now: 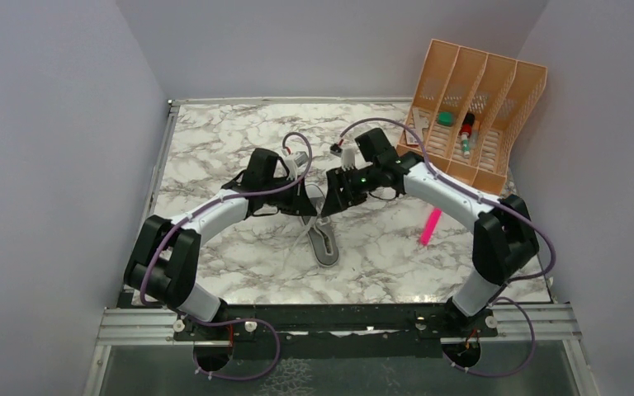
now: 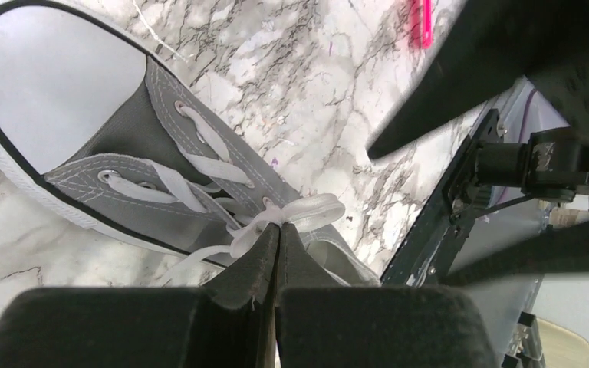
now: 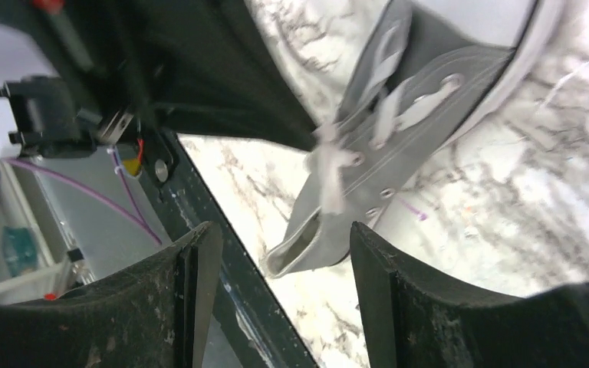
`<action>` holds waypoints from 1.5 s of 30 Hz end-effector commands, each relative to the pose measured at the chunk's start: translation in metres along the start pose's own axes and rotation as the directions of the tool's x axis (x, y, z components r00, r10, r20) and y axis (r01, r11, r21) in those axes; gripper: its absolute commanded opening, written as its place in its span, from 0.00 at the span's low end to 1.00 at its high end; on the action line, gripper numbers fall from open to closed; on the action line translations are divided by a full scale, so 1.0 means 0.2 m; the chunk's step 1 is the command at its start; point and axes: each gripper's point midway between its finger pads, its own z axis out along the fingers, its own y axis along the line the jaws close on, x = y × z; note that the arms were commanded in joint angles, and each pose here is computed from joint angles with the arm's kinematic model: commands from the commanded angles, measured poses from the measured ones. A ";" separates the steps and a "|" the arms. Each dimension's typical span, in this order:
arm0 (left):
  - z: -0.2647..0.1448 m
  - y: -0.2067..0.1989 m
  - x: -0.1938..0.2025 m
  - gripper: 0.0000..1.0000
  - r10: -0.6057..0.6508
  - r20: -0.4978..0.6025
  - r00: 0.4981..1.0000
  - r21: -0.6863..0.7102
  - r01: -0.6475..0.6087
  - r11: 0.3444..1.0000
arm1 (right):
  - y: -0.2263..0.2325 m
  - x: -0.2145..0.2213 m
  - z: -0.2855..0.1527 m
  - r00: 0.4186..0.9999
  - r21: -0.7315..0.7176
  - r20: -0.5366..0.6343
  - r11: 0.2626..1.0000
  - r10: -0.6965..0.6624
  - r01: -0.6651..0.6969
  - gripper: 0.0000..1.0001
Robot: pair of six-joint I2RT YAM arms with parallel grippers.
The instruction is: Tie the shoes
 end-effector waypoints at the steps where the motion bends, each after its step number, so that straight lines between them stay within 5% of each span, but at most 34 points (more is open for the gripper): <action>1: -0.01 -0.02 -0.06 0.00 -0.031 0.017 0.999 -0.011 0.031 0.999 | 0.14 0.13 0.04 1.000 0.073 0.001 0.997 -0.010 0.010 0.67; 8: 0.00 -0.01 -0.02 0.00 -0.085 -0.025 0.996 -0.024 0.084 0.996 | 0.44 0.17 0.25 0.986 0.057 0.155 0.997 -0.064 0.056 0.68; 11: 0.00 0.00 -0.02 0.00 -0.109 -0.028 0.994 -0.043 0.108 0.993 | 0.45 0.15 0.34 0.971 0.072 0.237 0.997 0.005 -0.023 0.68; 20: 0.01 0.03 0.01 0.00 -0.164 -0.045 0.985 -0.066 0.161 0.985 | 0.21 0.32 0.64 0.931 0.439 0.332 0.849 0.152 -0.295 0.68; 29: 0.02 0.02 -0.01 0.00 -0.164 -0.044 0.986 -0.049 0.162 0.986 | 0.07 0.45 0.67 0.932 0.690 0.357 0.658 0.056 -0.304 0.68; 45: 0.02 0.01 -0.03 0.00 -0.176 -0.005 0.984 -0.040 0.176 0.984 | 0.00 0.62 0.83 0.975 0.705 0.216 0.682 0.053 -0.194 0.54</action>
